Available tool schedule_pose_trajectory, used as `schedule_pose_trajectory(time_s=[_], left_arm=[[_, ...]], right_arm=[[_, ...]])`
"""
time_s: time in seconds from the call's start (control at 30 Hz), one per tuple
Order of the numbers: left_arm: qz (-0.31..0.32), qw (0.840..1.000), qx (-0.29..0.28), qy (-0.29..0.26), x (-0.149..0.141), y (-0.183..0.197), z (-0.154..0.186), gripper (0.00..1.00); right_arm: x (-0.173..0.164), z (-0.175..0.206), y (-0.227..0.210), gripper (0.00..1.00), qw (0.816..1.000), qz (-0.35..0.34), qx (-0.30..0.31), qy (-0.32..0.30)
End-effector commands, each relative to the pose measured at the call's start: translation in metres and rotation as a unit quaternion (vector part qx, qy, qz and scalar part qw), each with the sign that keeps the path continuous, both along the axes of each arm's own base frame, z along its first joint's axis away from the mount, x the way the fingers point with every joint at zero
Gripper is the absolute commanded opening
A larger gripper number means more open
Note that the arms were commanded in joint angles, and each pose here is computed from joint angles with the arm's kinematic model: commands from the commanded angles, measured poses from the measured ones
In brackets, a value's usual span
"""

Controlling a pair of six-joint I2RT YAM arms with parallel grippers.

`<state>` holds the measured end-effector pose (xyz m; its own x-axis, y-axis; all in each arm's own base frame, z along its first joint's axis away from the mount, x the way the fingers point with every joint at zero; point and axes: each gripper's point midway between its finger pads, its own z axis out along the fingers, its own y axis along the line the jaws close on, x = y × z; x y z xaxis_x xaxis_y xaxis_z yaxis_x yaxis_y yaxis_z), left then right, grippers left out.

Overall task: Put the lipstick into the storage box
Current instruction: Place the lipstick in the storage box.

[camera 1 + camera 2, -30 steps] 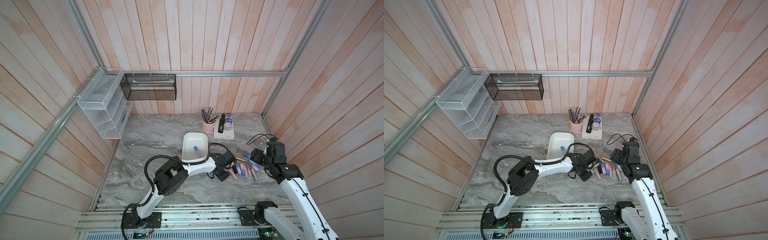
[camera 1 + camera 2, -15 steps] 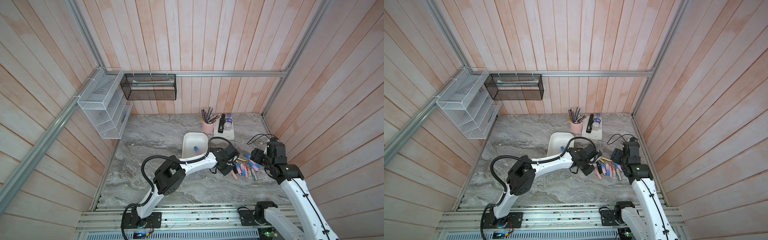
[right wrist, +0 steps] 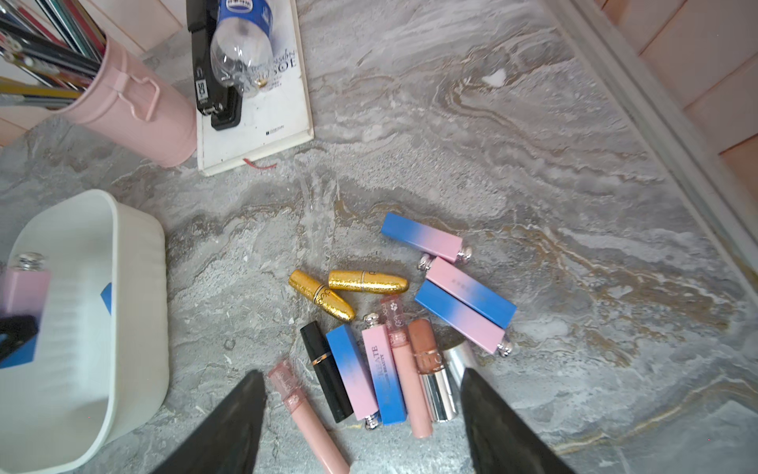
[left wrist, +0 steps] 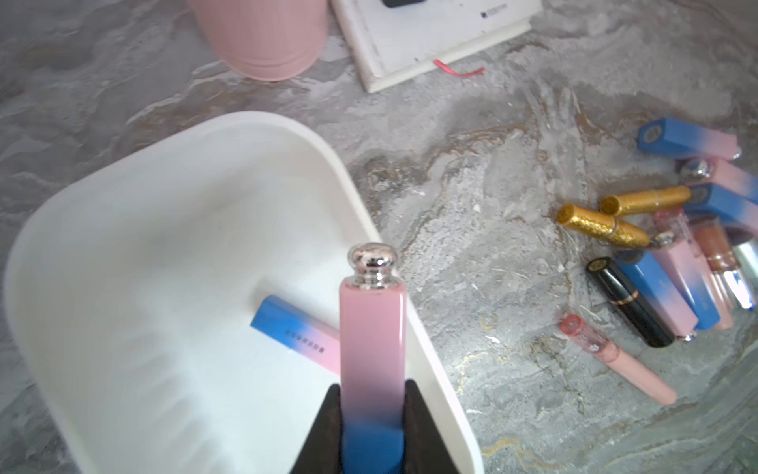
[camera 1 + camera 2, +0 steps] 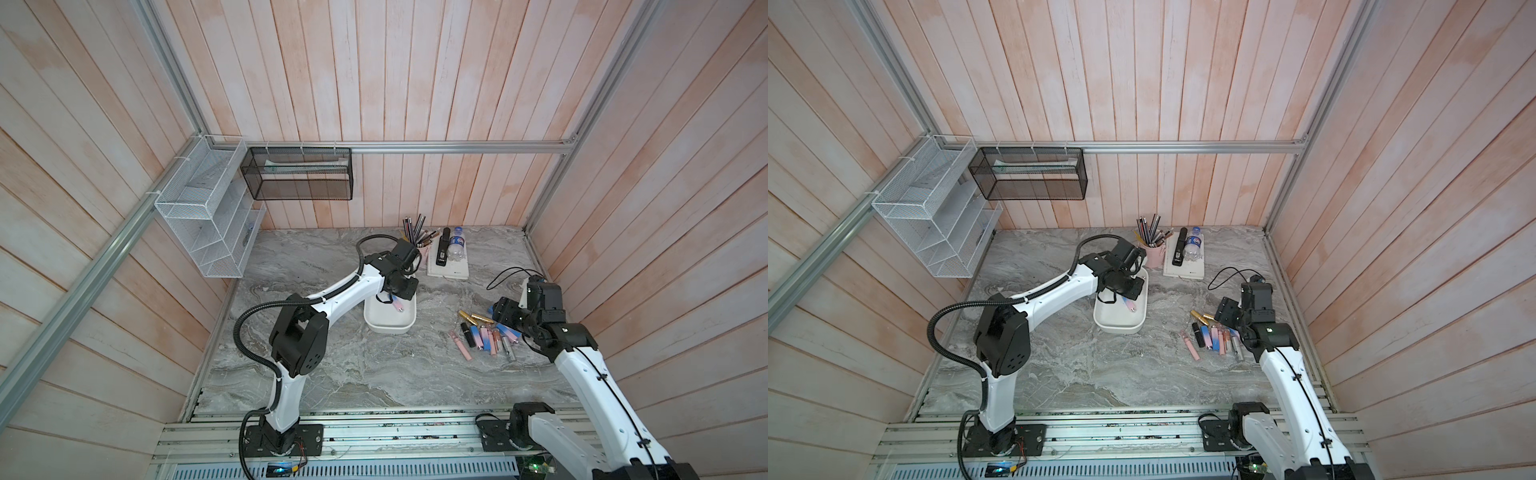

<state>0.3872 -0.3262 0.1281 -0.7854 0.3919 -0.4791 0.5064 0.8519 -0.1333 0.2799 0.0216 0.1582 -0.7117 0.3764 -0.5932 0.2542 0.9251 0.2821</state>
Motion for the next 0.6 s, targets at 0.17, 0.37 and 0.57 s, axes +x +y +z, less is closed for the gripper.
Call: schedule_pose_trajectory(time_s=[0.17,0.37,0.57], left_arm=[[0.075,0.993,0.018,0.093,-0.028,0.038,-0.045,0.19],[0.106,0.986,0.034,0.127,-0.032,0.042,-0.069,0.19],[0.121,0.982,0.033,0.139,-0.031,0.04,-0.078,0.26]], right_arm=[[-0.004,-0.033,0.05,0.72,0.993,0.102,0.016,0.056],[-0.007,-0.05,0.079,0.7,0.982,0.166,-0.006,0.094],[-0.017,-0.071,0.096,0.68,0.968,0.211,-0.017,0.132]])
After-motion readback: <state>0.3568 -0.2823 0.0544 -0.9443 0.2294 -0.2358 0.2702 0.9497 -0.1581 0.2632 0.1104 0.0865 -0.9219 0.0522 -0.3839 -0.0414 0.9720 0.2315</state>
